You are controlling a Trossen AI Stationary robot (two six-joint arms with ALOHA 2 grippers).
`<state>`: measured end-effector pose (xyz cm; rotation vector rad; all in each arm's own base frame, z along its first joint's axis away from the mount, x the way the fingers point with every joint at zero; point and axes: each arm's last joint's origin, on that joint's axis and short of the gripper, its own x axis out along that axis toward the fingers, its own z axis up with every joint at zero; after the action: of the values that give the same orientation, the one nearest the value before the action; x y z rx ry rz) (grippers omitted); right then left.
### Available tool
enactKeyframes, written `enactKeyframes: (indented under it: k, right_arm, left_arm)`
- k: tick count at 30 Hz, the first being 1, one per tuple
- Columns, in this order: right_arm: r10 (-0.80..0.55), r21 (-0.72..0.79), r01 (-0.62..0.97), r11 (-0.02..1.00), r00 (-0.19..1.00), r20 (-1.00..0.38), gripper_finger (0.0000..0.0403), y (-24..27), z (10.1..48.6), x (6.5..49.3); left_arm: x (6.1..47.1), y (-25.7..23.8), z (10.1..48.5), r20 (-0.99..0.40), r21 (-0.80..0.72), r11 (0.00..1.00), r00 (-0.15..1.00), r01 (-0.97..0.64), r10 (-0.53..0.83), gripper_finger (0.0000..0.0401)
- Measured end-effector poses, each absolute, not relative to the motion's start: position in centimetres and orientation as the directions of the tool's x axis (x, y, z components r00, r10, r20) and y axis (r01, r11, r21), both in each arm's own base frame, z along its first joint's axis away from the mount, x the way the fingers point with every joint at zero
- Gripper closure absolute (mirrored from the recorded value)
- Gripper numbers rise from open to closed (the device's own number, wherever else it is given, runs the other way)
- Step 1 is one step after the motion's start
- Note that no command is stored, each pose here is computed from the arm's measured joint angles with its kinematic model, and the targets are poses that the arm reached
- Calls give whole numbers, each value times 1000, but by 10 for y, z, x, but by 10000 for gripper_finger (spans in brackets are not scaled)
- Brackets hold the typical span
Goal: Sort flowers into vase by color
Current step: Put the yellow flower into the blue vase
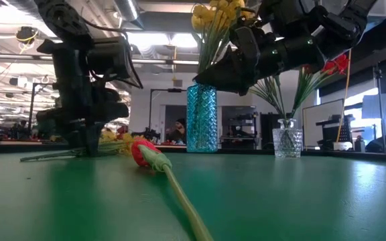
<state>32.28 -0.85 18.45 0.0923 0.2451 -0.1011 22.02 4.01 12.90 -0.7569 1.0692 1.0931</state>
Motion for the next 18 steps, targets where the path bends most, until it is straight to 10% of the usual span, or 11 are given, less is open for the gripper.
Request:
enactKeyframes:
  k: [5, 18]
  right_arm:
    - [-89, 79, 111, 991, 965, -247, 253, -8, 184, 323]
    - [-88, 77, 112, 991, 960, -264, 253, -8, 183, 322]
  left_arm:
    - [230, 40, 142, -904, 67, 347, 90, -936, 419, 387]
    - [278, 5, 249, -602, 131, 504, 336, -853, 725, 394]
